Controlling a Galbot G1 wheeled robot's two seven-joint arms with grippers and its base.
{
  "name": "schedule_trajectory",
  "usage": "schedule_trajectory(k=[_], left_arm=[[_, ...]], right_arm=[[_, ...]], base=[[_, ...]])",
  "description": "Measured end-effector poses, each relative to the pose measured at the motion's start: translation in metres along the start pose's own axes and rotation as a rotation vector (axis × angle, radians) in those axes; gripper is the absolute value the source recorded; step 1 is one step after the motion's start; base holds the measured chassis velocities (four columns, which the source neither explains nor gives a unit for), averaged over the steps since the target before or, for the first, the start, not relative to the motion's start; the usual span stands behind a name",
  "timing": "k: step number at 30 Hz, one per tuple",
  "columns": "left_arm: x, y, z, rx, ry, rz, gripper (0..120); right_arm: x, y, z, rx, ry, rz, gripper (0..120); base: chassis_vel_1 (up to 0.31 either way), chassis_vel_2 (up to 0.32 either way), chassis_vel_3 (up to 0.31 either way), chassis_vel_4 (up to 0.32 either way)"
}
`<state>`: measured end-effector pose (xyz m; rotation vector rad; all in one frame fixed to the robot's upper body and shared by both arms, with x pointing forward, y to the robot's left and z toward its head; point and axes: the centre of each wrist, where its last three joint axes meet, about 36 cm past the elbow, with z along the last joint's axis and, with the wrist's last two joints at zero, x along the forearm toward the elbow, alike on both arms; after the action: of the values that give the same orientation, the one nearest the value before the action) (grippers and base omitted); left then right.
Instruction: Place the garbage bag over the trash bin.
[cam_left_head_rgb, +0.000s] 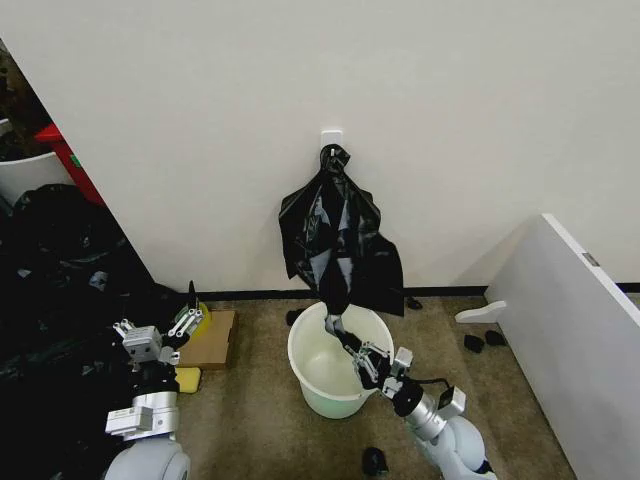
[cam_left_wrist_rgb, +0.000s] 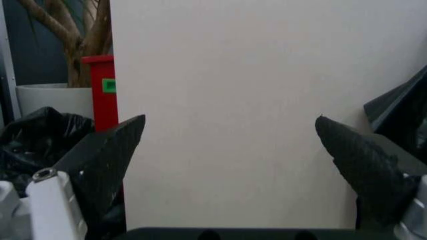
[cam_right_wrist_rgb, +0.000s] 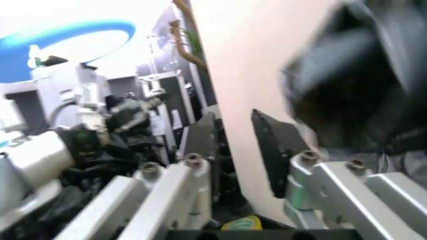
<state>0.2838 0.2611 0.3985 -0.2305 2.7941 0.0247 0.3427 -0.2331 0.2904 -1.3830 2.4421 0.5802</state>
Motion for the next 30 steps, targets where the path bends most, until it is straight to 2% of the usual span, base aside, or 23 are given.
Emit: schedule_trajectory(k=[1, 4, 5, 6, 7, 8, 11, 12, 13, 17, 19, 20, 22, 26, 30], left_arm=[[0.000, 0.000, 0.000, 0.000, 0.000, 0.000, 100], [0.000, 0.000, 0.001, 0.002, 0.001, -0.003, 100], [0.000, 0.000, 0.001, 0.002, 0.001, -0.003, 100], [0.001, -0.001, 0.001, 0.002, 0.000, -0.003, 100], [0.001, -0.001, 0.001, 0.003, 0.000, -0.003, 100], [0.001, -0.001, 0.001, 0.003, 0.000, -0.003, 100], [0.001, -0.001, 0.001, 0.001, 0.000, -0.002, 100], [0.001, -0.001, 0.002, -0.001, 0.000, -0.002, 100], [0.001, -0.001, 0.002, -0.001, 0.000, -0.002, 100], [0.000, -0.001, 0.004, -0.007, 0.001, 0.000, 100], [-0.002, 0.000, 0.005, -0.011, 0.002, -0.001, 100], [-0.002, 0.000, 0.005, -0.011, 0.002, -0.001, 100], [-0.005, 0.001, 0.007, -0.016, 0.005, -0.004, 100], [-0.011, 0.003, 0.013, -0.022, 0.016, -0.017, 100], [-0.012, 0.003, 0.015, -0.023, 0.019, -0.020, 100]], right_arm=[[0.000, 0.000, 0.000, 0.000, 0.000, 0.000, 20], [0.008, 0.006, -0.015, 0.064, 0.001, 0.000, 39], [0.008, 0.006, -0.015, 0.064, 0.001, 0.000, 39], [0.008, 0.007, -0.016, 0.089, 0.003, 0.037, 42], [0.004, 0.010, -0.017, 0.158, 0.000, 0.157, 49], [0.004, 0.010, -0.017, 0.158, 0.000, 0.157, 49], [-0.020, 0.016, -0.013, 0.271, 0.002, 0.364, 62], [-0.029, 0.016, -0.011, 0.301, 0.008, 0.408, 68], [-0.029, 0.016, -0.011, 0.301, 0.008, 0.408, 68], [-0.060, 0.000, -0.003, 0.501, 0.111, 0.496, 84], [-0.075, -0.018, 0.001, 0.649, 0.170, 0.515, 94], [-0.075, -0.018, 0.001, 0.649, 0.170, 0.515, 94], [-0.092, -0.031, 0.004, 0.741, 0.216, 0.517, 99], [-0.118, -0.045, 0.016, 0.824, 0.287, 0.527, 100], [-0.123, -0.050, 0.018, 0.859, 0.308, 0.527, 100]], base=[[0.000, 0.000, 0.000, 0.000], [0.000, 0.000, 0.000, 0.000], [0.000, 0.000, 0.000, 0.000], [0.000, 0.000, 0.000, 0.000], [0.000, 0.000, 0.000, 0.000], [0.000, 0.000, 0.000, 0.000], [0.000, 0.000, 0.000, 0.000], [0.000, 0.000, 0.000, 0.000], [0.000, 0.000, 0.000, 0.000], [0.000, 0.000, 0.000, 0.000], [0.000, 0.000, 0.000, 0.000], [0.000, 0.000, 0.000, 0.000], [0.000, 0.000, 0.000, 0.000], [0.000, 0.000, 0.000, 0.000], [0.000, 0.000, 0.000, 0.000]])
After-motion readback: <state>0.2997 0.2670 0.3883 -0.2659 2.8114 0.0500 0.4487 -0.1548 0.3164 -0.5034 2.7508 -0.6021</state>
